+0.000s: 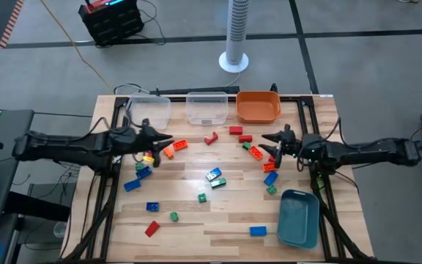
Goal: Sort blocks
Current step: Put the orange game piece into the left transparent bin
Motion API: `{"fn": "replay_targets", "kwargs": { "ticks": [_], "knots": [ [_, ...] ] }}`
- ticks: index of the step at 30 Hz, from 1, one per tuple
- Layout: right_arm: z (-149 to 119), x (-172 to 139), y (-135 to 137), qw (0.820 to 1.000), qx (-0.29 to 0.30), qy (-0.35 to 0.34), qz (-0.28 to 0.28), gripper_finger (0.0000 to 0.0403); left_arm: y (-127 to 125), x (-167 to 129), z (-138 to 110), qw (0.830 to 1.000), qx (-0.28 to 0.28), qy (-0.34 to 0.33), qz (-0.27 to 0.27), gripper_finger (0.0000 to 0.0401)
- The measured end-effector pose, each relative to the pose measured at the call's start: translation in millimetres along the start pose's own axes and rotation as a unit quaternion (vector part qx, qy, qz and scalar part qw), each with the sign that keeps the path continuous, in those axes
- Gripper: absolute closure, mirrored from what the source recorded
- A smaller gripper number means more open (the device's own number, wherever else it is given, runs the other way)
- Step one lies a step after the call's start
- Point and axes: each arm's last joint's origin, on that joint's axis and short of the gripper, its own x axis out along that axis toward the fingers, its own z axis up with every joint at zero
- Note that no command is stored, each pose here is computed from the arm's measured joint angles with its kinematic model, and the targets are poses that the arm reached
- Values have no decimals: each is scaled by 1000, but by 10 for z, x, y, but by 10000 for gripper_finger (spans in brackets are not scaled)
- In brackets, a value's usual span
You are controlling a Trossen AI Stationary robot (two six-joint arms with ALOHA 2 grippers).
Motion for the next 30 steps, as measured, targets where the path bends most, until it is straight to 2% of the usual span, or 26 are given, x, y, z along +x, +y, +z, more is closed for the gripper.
{"fn": "replay_targets", "kwargs": {
  "ticks": [4, 10, 13, 18, 24, 30],
  "knots": [
    [-31, 62, 11, 1000, -4, 22, -5, 184, -40, 177, 112, 995, 8, 94, 11, 319],
    [-34, 128, 32, 999, -9, 42, -7, 184, -104, 449, 139, 976, 13, 214, 24, 314],
    [-6, 153, 80, 999, -17, 46, 2, 184, -134, 628, 53, 966, 16, 257, 18, 290],
    [46, 199, 173, 998, -38, 53, 20, 184, -102, 923, -127, 941, 24, 336, 27, 224],
    [22, 216, 222, 997, -47, 64, 20, 184, -45, 1152, -182, 922, 47, 382, 36, 166],
    [5, 209, 266, 996, -51, 67, 31, 184, 93, 1282, -285, 909, 68, 409, 38, 152]
  ]
}}
